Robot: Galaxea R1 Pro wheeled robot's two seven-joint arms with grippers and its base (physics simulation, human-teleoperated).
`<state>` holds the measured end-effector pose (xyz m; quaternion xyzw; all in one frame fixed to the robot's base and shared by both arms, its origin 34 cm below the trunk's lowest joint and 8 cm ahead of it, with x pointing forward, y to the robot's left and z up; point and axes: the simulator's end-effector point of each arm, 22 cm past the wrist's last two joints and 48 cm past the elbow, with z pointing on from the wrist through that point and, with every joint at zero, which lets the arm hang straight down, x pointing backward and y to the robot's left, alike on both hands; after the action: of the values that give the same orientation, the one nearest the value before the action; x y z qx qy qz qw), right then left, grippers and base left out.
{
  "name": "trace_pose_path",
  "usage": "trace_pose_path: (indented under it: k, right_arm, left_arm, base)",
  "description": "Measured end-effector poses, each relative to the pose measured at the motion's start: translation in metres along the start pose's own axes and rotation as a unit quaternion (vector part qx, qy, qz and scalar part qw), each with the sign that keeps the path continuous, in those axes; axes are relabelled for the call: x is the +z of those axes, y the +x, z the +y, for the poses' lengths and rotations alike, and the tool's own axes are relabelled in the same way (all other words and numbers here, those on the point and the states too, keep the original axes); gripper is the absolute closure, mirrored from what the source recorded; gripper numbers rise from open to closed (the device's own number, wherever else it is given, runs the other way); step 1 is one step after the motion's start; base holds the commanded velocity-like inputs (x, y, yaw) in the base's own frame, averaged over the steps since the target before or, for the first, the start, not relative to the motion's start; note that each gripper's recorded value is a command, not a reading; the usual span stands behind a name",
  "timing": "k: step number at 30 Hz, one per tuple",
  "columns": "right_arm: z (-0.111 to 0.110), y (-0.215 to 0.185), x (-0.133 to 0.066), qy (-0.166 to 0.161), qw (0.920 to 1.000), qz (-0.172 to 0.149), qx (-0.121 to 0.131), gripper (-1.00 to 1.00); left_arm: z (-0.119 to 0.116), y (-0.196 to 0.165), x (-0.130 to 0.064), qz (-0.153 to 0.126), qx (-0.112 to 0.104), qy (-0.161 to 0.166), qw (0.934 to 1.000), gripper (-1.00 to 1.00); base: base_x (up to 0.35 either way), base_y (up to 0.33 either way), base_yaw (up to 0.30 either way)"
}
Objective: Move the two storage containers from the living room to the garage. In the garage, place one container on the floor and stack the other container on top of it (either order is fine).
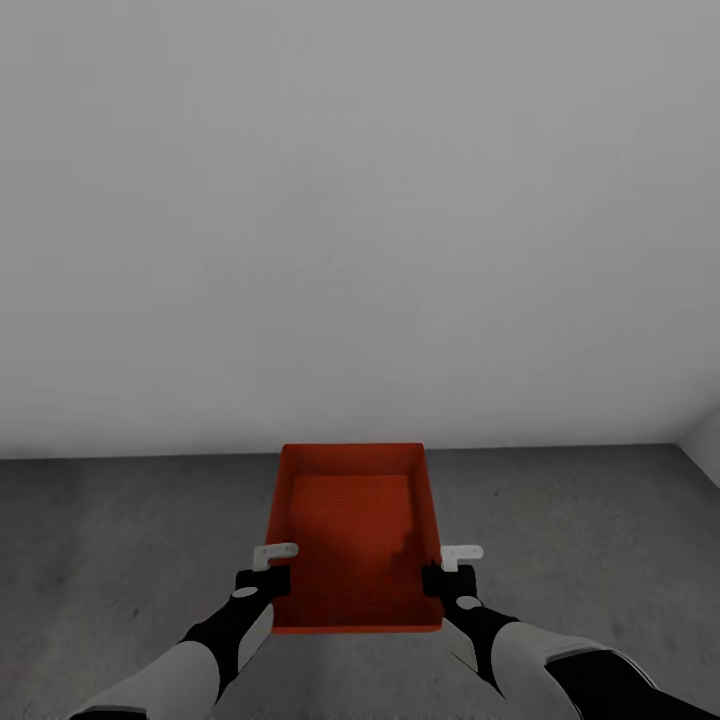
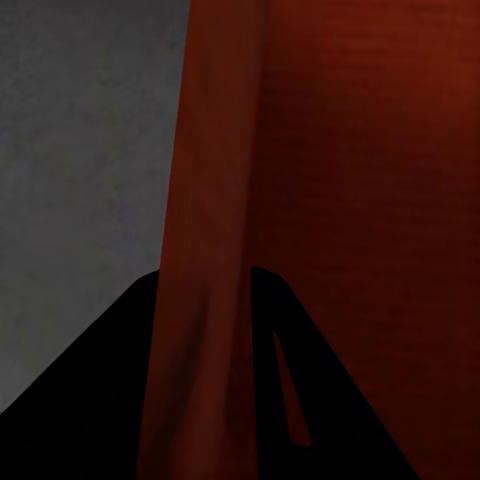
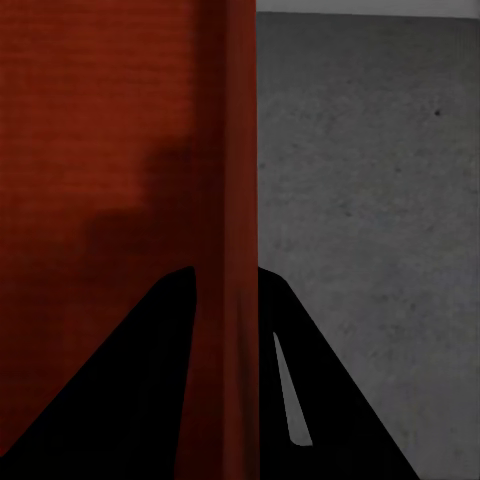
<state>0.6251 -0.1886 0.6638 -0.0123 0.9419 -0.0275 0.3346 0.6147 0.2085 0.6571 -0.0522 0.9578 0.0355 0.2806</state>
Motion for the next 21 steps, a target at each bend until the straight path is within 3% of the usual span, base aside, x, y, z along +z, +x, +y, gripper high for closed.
trace_pose_path:
  k: [21]
  right_arm:
    - [0.001, 0.019, 0.006, -0.001, 0.9999, 0.017, -0.001, 1.00]
  left_arm:
    - [0.001, 0.018, 0.008, 0.017, 0.002, -0.001, 0.9999, 1.00]
  base:
    - [0.000, 0.000, 0.000]
